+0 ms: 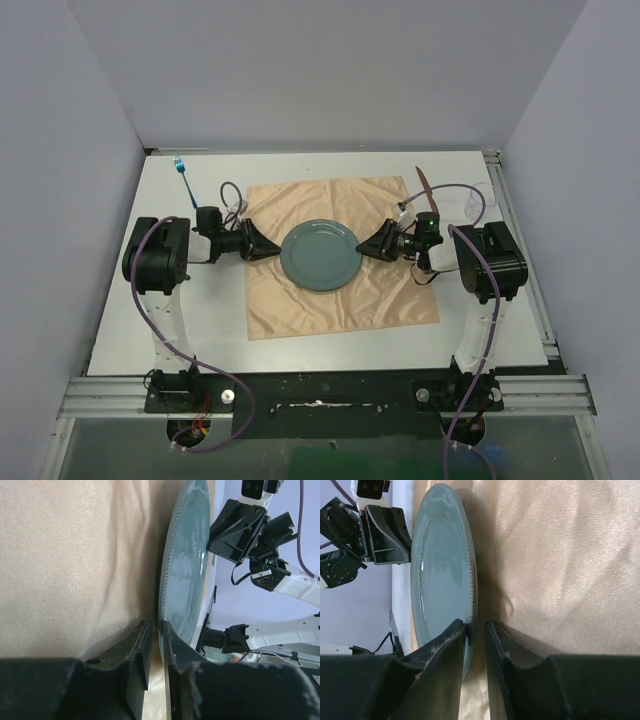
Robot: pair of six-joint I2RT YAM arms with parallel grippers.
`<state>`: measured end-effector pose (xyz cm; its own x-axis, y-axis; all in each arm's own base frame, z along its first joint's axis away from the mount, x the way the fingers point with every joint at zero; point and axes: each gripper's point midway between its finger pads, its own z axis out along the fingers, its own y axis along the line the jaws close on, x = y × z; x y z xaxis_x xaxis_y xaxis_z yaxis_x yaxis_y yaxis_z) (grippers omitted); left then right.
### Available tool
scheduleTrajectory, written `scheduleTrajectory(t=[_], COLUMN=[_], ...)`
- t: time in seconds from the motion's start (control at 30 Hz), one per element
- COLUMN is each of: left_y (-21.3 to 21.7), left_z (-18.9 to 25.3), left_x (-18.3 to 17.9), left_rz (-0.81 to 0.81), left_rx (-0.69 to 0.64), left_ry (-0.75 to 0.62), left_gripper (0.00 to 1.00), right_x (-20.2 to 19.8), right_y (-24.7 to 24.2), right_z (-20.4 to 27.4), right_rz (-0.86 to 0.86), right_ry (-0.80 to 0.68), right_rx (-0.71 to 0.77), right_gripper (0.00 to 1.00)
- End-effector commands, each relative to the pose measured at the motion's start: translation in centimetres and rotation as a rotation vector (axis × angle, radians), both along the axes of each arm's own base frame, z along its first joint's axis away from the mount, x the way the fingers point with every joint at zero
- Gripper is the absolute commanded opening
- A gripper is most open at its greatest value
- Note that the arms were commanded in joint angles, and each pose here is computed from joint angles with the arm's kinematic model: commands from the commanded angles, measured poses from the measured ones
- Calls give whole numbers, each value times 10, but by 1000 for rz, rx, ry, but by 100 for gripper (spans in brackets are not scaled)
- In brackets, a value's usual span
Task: Set the dinner table for one person
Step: Adjust the plate on the napkin.
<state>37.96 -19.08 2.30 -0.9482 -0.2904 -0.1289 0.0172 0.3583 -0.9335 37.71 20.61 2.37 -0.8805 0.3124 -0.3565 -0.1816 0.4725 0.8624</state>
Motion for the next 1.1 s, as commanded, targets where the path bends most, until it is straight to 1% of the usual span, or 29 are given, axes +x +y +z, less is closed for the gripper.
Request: scheduleTrajectory(t=[0.0,0.3,0.53,0.7,0.87,0.93,1.07], left_y=[6,5,3,-1,-3,-2,-3], left_z=[-20,-19,-6,27,76,72,69], left_x=[-11,-12,-12,-11,-22,-22,-28], left_rz=[-21,-57,-63,-48,-66,-70,-82], left_rx=[3,-18,-53,-172,-378,-402,-395], left_ry=[9,-18,-59,-125,-193,-172,-173], left_gripper=[14,17,18,18,18,21,22], right_x=[6,6,6,6,5,4,4], right_y=[4,3,4,3,3,3,2], right_z=[0,-2,-2,-2,-3,-3,-3], right_rz=[11,14,16,19,23,23,21], right_ry=[-30,-27,-22,-23,-22,-21,-25], right_rx=[-16,-22,-22,-27,-36,-38,-50], right_gripper=[23,23,23,23,22,22,22])
